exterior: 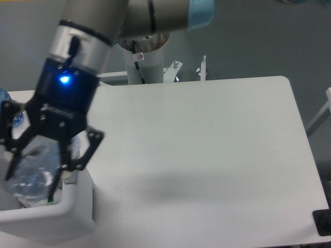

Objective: Place the trash in the trash can
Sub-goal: 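Lift the bottle and carry it over the white bin, then open the gripper to release the bottle into the bin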

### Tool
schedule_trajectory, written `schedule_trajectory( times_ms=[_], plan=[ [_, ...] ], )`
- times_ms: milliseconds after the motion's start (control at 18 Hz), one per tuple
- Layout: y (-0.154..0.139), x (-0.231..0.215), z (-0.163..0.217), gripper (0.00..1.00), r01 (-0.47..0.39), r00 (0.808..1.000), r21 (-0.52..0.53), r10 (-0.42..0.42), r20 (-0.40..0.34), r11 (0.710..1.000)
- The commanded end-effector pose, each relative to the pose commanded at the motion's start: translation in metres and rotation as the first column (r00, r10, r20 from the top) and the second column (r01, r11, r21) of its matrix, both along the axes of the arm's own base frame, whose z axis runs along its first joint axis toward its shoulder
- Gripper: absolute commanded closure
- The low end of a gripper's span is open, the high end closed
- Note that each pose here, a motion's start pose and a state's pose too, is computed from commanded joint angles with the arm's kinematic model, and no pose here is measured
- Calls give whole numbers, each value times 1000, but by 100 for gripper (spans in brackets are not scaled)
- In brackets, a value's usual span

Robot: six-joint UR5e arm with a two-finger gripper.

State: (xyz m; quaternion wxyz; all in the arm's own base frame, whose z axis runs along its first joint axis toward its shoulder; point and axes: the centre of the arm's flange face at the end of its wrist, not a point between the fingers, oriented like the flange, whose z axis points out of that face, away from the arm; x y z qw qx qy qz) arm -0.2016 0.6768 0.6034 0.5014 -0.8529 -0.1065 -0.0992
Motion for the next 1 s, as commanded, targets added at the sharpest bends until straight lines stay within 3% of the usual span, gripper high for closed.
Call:
schedule_trajectory(
  times_ms=[500,667,722,778,1000],
  plan=[
    [30,22,-42,38,49,998,-54,-48,31,997],
    [33,20,-50,23,50,998,-63,-48,37,997],
    [33,20,-50,7,51,998,-64,-48,36,997],
    [33,20,-51,0,52,998,-65,-50,31,996],
    [30,22,-48,0,52,998,-63,-50,29,997]
  ],
)
